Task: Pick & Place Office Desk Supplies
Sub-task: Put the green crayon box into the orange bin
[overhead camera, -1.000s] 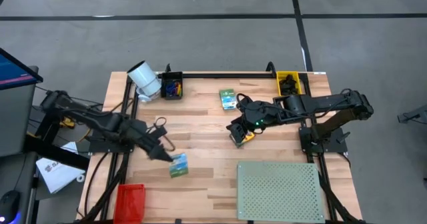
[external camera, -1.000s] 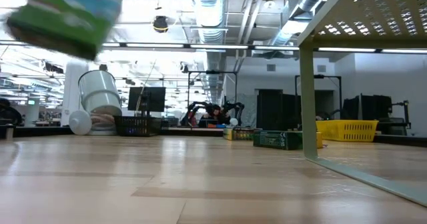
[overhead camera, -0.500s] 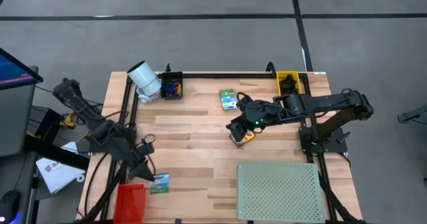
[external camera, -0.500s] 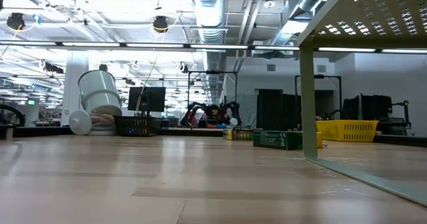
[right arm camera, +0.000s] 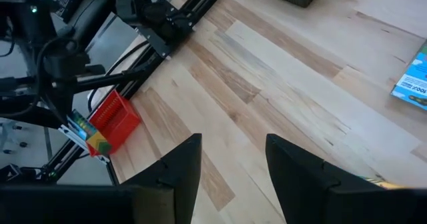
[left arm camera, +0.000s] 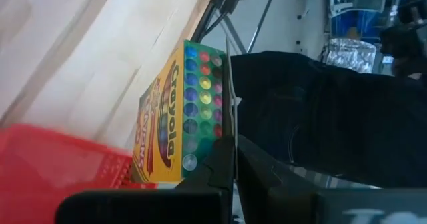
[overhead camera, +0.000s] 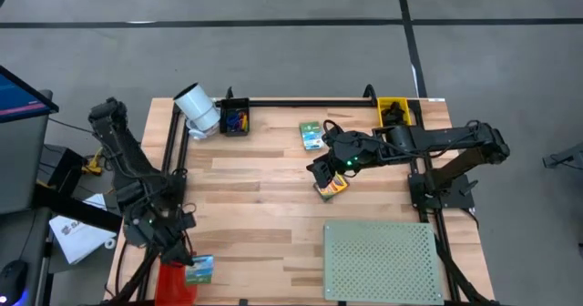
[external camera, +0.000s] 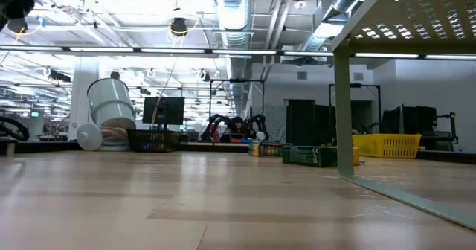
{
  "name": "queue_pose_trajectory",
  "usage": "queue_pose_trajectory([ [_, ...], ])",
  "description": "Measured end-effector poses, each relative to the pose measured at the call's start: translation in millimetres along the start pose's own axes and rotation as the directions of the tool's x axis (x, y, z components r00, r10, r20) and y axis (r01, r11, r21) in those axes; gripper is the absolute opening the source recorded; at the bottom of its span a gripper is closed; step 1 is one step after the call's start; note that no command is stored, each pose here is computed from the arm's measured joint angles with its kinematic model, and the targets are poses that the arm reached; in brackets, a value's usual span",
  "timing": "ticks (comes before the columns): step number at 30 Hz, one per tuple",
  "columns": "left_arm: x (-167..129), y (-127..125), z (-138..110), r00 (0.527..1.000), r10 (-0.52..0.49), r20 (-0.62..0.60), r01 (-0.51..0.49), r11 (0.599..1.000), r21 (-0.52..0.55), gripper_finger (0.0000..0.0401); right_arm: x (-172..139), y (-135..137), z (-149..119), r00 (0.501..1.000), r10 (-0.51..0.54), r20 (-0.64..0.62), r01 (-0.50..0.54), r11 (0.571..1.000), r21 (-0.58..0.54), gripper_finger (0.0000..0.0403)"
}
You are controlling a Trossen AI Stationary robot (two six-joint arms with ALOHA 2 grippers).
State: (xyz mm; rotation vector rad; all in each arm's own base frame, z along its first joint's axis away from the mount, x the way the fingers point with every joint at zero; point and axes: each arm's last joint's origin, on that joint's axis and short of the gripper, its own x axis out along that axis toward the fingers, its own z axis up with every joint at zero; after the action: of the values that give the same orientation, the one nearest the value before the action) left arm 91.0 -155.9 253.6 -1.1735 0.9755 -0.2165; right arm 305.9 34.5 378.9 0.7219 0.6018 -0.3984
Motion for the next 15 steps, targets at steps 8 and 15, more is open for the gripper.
queue_pose_trajectory([
  [8, 3.8, 4.3, -20.5, 1.0, 0.023, -0.007, -0.023, 0.998, -0.053, 0.0, 2.4, -0.3, -0.6, 1.0, -0.006, -0.004, 0.006, 1.0, -0.001, 0.0163],
  [15, 6.0, 8.9, -35.5, 0.998, 0.049, -0.044, -0.053, 0.996, -0.078, 0.0, 3.2, -2.6, 2.1, 1.0, -0.013, 0.002, 0.013, 1.0, 0.006, 0.0163],
])
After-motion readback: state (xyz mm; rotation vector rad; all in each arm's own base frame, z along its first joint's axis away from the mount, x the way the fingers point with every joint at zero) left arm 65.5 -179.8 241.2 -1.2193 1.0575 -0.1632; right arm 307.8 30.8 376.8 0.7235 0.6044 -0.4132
